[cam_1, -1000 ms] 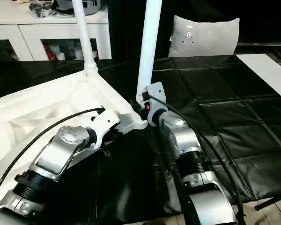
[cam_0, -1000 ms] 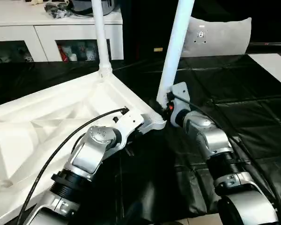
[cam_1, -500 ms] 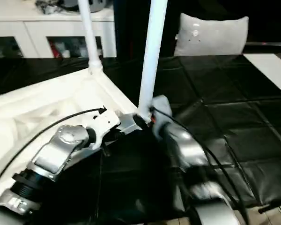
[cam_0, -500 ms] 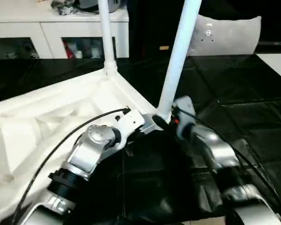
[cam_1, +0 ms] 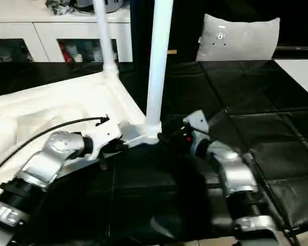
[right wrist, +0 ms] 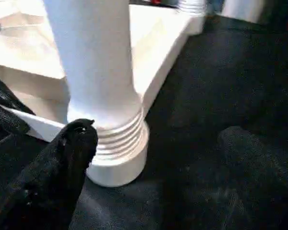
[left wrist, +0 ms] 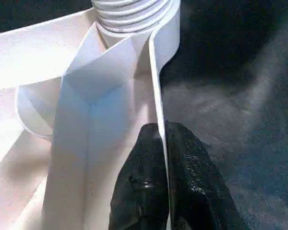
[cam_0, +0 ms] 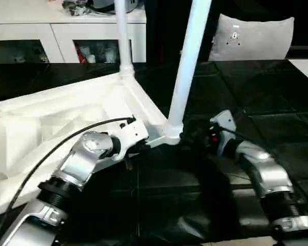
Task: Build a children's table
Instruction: Rotate leg to tighten
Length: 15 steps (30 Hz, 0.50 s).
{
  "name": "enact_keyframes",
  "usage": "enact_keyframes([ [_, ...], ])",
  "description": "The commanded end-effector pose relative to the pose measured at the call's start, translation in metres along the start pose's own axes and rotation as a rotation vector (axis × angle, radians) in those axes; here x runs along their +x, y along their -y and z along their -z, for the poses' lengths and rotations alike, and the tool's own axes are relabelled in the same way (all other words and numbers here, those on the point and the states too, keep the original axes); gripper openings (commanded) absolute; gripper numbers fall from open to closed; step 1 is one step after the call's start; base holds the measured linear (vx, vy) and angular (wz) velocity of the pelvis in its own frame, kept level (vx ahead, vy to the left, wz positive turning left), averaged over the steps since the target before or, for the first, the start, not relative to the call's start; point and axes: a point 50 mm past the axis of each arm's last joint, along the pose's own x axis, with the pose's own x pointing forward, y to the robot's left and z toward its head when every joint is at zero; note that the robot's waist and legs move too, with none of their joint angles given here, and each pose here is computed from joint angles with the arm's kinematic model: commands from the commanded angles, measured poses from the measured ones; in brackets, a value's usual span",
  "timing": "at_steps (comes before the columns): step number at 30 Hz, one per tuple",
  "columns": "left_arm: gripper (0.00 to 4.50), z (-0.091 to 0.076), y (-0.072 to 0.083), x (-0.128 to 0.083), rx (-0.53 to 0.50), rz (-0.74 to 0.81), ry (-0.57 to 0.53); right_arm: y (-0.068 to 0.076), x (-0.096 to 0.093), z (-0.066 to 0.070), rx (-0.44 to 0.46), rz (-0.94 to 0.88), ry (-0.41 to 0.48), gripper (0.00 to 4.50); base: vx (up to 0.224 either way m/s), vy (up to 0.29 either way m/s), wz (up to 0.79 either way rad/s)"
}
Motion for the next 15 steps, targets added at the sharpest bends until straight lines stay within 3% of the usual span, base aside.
enact_keyframes([
  [1,0.0,0.006,0.01,0.003,0.078,0.108,-0.032,-0.001,-0.007,-0.012,-0.042,-0.106,0.019,4.48,0.0,0.0,0.0],
  [12,0.0,0.002,0.024,-0.001,0.151,0.32,0.019,-0.013,-0.01,-0.015,-0.107,-0.393,-0.048,4.48,0.0,0.0,0.0],
  [13,0.0,0.002,0.025,-0.001,0.155,0.334,0.022,-0.015,-0.01,-0.015,-0.106,-0.413,-0.051,4.21,0.0,0.0,0.0],
  [15,0.0,0.001,0.026,-0.001,0.163,0.356,0.026,-0.018,-0.008,-0.013,-0.107,-0.442,-0.063,4.14,0.0,0.0,0.0],
])
